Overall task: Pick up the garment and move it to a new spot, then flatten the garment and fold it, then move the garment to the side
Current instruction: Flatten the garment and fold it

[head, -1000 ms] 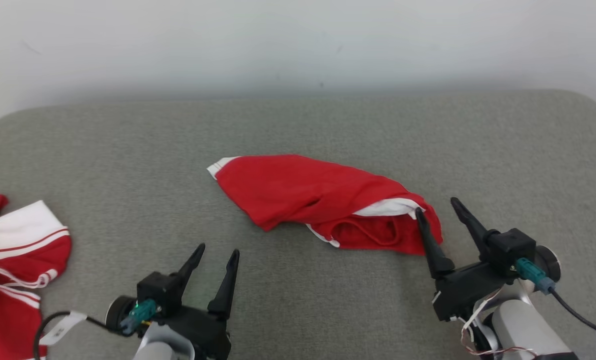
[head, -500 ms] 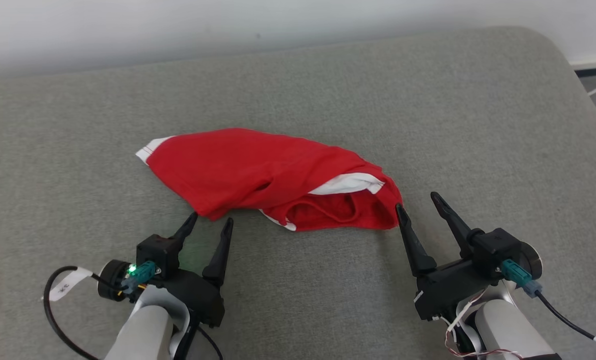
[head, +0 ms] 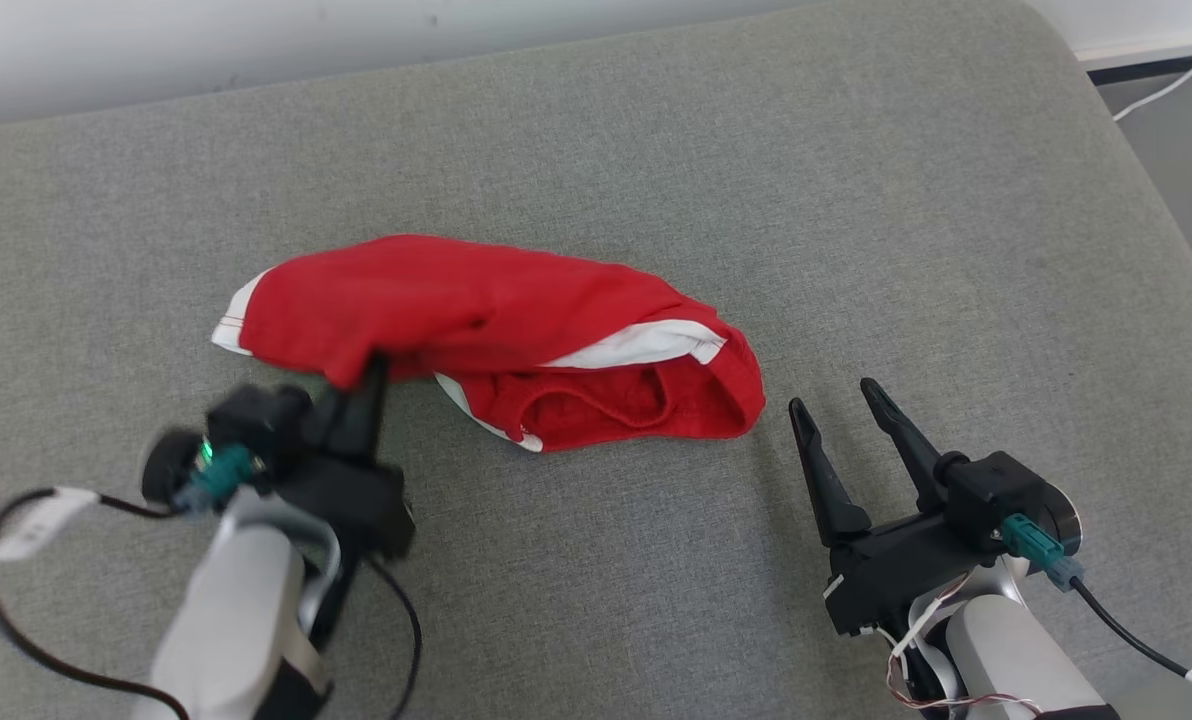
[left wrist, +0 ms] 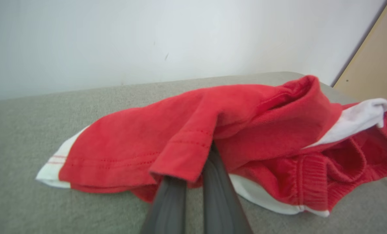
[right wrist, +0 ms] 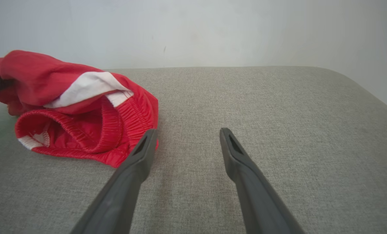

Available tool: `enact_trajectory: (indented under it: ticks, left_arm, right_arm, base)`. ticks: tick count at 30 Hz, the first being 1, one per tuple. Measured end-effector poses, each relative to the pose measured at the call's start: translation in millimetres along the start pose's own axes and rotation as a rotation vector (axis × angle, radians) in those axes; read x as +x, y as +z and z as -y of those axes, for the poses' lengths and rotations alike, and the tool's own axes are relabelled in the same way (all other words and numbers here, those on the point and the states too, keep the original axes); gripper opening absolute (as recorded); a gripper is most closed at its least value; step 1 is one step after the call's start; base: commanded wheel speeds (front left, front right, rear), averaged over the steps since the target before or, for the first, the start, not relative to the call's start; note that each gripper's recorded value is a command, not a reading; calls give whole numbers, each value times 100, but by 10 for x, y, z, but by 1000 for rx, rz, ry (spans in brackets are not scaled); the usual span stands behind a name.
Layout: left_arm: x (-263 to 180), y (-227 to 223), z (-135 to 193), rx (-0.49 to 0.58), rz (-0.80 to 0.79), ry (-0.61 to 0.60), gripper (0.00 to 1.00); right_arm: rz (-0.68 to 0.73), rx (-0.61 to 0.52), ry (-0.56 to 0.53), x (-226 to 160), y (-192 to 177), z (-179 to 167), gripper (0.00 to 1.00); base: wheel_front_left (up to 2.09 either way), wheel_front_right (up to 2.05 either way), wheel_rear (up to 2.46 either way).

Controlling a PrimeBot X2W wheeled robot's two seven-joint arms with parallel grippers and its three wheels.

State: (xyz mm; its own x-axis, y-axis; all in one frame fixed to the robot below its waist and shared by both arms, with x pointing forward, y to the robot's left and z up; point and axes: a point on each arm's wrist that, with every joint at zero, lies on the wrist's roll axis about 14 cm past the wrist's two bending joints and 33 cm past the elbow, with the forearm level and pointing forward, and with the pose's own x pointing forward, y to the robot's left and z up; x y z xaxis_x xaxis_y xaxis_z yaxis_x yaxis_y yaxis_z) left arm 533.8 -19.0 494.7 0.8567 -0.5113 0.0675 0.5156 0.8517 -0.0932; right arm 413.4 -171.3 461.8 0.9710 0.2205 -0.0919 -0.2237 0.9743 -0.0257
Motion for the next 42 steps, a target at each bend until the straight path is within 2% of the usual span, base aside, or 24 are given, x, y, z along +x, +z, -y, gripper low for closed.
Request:
enact_trajectory:
  ticks: [6, 11, 13, 15, 16, 17, 18, 21, 24, 29, 32, 37, 42]
  left_arm:
    - [194, 645, -78, 82, 179, -14, 0]
    - [278, 1031, -135, 150, 270, -25, 0]
    - [321, 1072, -201, 178, 267, -20, 0]
    - [374, 898, -263, 215, 198, -24, 0]
    - [401, 772, -295, 227, 152, -25, 15]
    - [429, 627, -329, 239, 96, -28, 65]
    - [458, 518, -368, 250, 49, -28, 99]
    - [614, 415, -442, 294, -32, -33, 100]
    - [791, 482, -467, 326, -27, -25, 100]
    - [1005, 464, -223, 307, -13, -51, 100]
    - [1006, 300, -44, 288, -51, -89, 100]
    - [932, 326, 46, 258, -28, -105, 100]
    - [754, 344, -10, 210, -1, -76, 100]
  right_arm:
    - [-1, 14, -10, 10, -11, 15, 100]
    - [2, 24, -11, 27, -7, -1, 100]
    - [1, 29, -9, 28, -14, -18, 100]
    - [-3, 39, -7, 24, -28, -42, 100]
    - [-7, 43, -5, 18, -42, -58, 100]
    - [-12, 47, -5, 11, -57, -66, 100]
    - [-15, 53, -5, 6, -67, -78, 100]
    - [-14, 61, -10, 11, -54, -76, 100]
    - [-21, 71, -34, -18, -74, -14, 100]
    - [-48, 82, -78, -96, -161, 105, 100]
    - [-59, 84, -93, -130, -195, 140, 100]
    - [-50, 86, -86, -99, -167, 128, 100]
    - [-42, 84, -48, -34, -147, 32, 100]
  base:
    - [0, 0, 0]
    - [0, 0, 0]
    - [0, 0, 0]
    - [0, 0, 0]
    - [0, 0, 0]
    - [0, 0, 0]
    - [0, 0, 0]
    - [0, 0, 0]
    - [0, 0, 0]
    - [0, 0, 0]
    - [0, 0, 0]
    - [0, 0, 0]
    - [0, 0, 0]
